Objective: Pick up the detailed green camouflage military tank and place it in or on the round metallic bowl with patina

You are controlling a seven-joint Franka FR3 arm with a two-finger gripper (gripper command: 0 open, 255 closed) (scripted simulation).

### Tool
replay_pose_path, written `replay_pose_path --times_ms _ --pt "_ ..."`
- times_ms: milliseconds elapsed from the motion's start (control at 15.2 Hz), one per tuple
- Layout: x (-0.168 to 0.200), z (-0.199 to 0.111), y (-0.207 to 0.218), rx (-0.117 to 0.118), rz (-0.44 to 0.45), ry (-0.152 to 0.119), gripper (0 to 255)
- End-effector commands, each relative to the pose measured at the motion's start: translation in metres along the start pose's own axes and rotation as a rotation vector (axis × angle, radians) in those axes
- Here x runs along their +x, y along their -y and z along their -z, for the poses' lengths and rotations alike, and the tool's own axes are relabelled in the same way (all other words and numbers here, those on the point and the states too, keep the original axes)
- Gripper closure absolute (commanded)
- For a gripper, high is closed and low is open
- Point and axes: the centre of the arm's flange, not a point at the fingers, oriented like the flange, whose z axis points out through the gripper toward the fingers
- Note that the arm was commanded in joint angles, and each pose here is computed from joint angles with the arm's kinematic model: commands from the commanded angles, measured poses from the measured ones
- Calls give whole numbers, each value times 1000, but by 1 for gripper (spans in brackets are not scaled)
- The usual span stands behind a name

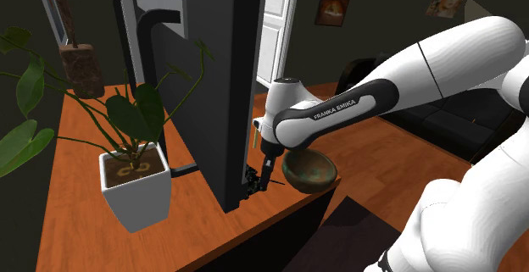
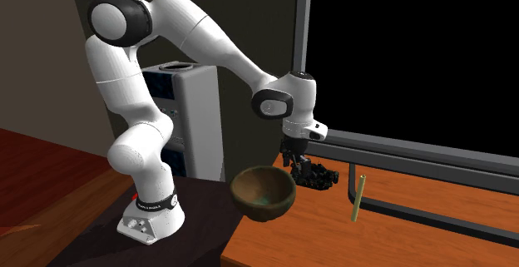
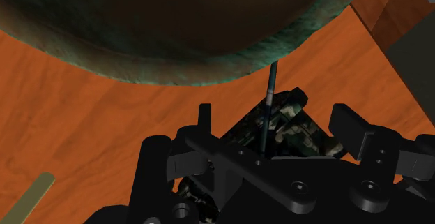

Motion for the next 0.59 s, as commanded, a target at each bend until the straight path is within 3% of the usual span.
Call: replay_pose_path --times_ms 0,66,132,528 --pt "0 0 0 0 0 0 0" --pt "0 0 0 0 0 0 0" --pt "0 0 0 0 0 0 255" --pt "0 0 0 0 0 0 255"
